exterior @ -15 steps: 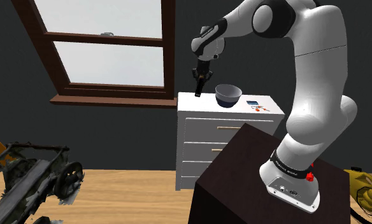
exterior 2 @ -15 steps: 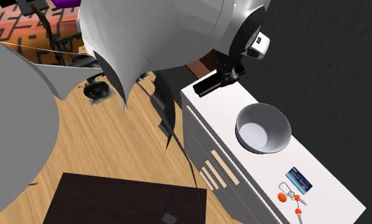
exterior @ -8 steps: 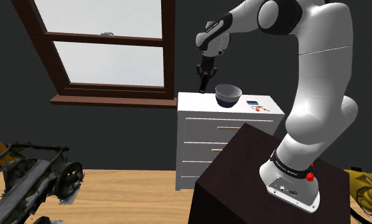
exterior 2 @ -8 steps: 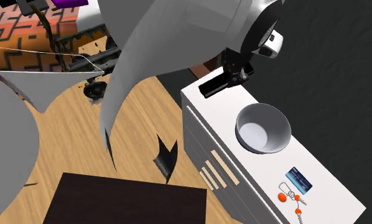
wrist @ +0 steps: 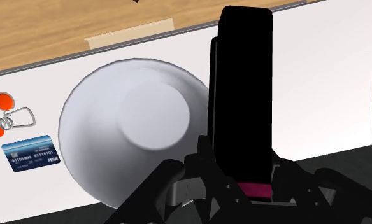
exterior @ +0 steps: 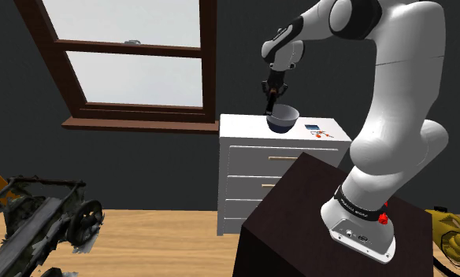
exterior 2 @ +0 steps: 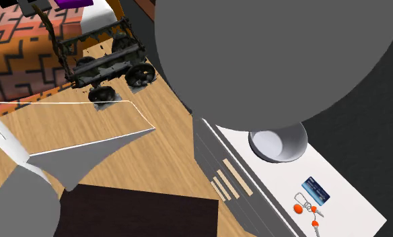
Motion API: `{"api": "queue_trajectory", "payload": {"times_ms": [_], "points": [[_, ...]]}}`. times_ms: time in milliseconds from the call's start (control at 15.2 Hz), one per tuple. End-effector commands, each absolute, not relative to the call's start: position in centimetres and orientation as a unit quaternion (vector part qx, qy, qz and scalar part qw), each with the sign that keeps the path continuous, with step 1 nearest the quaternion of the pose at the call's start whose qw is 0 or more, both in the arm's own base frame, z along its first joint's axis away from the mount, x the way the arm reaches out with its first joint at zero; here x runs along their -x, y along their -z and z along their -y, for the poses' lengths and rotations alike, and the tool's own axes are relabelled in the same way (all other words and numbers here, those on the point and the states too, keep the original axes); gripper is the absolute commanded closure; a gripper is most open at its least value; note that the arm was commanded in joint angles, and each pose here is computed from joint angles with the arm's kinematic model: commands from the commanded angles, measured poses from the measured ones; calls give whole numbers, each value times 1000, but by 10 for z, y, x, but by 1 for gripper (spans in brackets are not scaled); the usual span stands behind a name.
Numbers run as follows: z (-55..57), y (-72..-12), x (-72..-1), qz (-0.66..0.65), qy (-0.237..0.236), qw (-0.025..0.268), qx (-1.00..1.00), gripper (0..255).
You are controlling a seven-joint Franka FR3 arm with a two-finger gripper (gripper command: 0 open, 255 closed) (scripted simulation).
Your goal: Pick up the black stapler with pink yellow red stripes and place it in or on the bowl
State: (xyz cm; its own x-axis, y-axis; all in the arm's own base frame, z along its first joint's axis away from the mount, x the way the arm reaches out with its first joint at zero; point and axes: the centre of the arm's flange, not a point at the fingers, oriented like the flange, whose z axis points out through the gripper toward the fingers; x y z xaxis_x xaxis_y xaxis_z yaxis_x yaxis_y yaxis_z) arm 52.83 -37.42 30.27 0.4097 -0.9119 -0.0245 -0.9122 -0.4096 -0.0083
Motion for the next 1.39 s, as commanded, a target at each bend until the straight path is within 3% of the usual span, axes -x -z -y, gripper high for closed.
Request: {"api": "queue_trajectory", "payload": {"times_ms": [0,264,1320], "points": [[393,-302,-510,-543,-8,10,840,255],[438,-301,-472,-543,-8,10,840,255],[438,-237,-472,-543,-8,10,840,255]]}}
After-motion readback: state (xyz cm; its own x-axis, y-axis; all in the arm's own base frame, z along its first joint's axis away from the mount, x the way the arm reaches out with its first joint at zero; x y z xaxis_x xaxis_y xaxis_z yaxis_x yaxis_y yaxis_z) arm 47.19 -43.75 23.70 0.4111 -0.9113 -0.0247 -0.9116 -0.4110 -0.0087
